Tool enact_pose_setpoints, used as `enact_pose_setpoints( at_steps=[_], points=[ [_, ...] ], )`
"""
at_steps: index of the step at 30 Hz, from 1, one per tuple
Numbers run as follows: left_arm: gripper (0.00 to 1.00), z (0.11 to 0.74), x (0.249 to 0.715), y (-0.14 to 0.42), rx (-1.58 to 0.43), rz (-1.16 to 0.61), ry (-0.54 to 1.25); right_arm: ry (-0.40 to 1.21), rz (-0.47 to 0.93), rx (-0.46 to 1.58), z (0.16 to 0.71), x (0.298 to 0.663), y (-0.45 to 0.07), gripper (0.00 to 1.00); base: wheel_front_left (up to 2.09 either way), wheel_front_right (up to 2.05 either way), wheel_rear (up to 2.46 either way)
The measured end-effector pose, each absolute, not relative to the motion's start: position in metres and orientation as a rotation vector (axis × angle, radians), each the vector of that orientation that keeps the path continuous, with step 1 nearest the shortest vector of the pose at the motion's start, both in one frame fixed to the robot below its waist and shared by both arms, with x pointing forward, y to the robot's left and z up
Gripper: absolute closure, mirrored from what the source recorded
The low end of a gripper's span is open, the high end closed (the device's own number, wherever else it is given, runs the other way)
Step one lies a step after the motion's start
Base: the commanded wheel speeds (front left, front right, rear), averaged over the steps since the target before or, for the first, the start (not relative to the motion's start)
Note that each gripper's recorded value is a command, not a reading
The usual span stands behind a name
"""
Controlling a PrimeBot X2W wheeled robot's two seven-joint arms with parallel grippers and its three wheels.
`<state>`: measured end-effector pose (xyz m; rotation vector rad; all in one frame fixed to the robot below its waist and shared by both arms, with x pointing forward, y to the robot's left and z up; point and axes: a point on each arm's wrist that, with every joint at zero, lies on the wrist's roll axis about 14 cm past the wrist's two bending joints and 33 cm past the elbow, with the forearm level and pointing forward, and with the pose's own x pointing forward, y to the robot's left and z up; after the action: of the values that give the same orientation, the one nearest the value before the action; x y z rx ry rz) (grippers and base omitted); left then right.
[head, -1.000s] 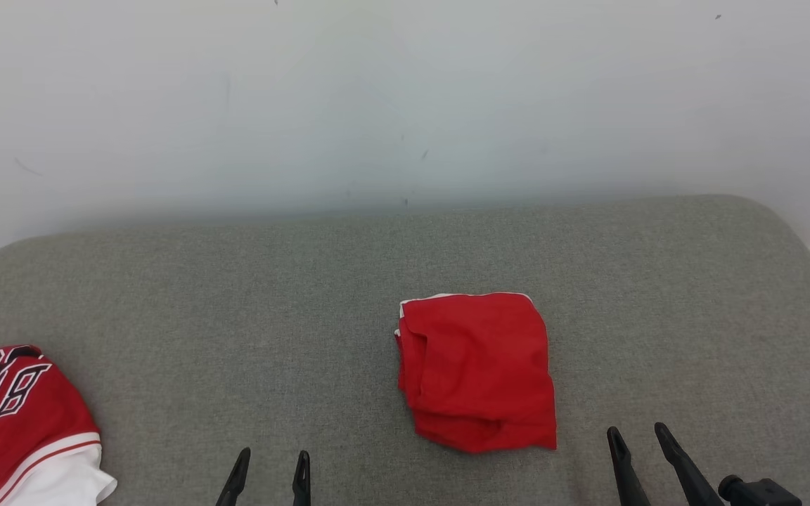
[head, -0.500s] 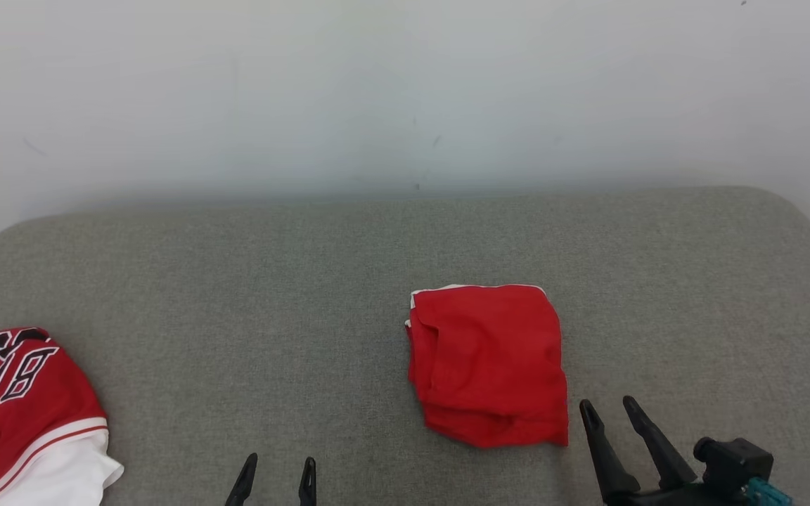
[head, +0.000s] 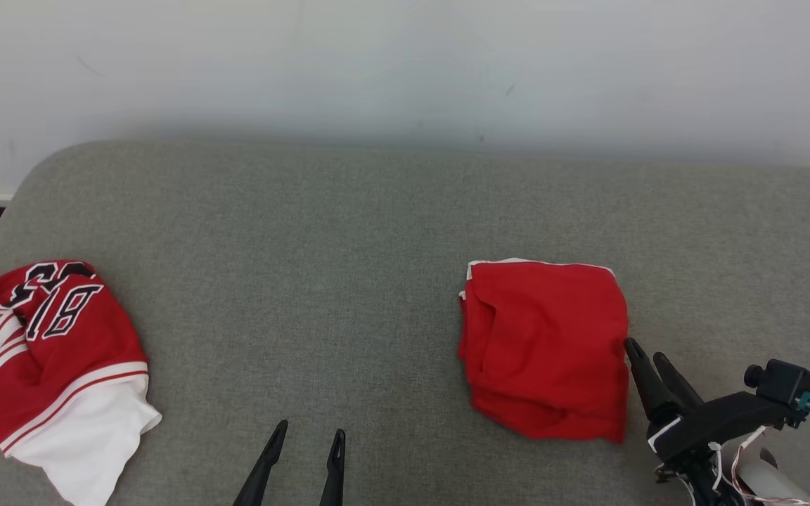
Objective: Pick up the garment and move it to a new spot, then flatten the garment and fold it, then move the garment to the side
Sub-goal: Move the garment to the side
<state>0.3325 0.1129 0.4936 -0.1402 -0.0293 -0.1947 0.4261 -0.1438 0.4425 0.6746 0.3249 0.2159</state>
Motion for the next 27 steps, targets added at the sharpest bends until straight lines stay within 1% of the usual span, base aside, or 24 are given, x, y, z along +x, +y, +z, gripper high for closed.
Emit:
enact_pose_setpoints(
  at_steps=[4,13,14,15,16,22,27],
  points=[
    [0.0,0.486,0.338,0.117,-0.139,-0.183,-0.006,0.383,0.215,0.7,0.428,0.436,-0.137,0.0,0.0,0.0,0.0],
    [0.0,0.477,0.343,0.122,-0.138,-0.166,0.025,0.481,0.211,0.713,0.402,0.443,-0.128,0.0,0.0,0.0,0.0],
    [0.0,0.476,0.343,0.122,-0.138,-0.167,0.026,0.481,0.214,0.711,0.403,0.443,-0.127,0.37,0.0,0.0,0.0],
    [0.0,0.476,0.344,0.122,-0.137,-0.168,0.026,0.48,0.22,0.71,0.404,0.444,-0.126,0.82,0.0,0.0,0.0],
    [0.0,0.476,0.344,0.121,-0.138,-0.17,0.027,0.476,0.224,0.71,0.405,0.445,-0.126,1.0,0.0,0.0,0.0],
    [0.0,0.475,0.35,0.12,-0.129,-0.18,0.027,0.468,0.24,0.701,0.407,0.443,-0.125,1.0,0.0,0.0,0.0],
    [0.0,0.472,0.357,0.112,-0.124,-0.214,0.034,0.429,0.24,0.668,0.415,0.448,-0.138,1.0,0.0,0.0,0.0]
  ],
)
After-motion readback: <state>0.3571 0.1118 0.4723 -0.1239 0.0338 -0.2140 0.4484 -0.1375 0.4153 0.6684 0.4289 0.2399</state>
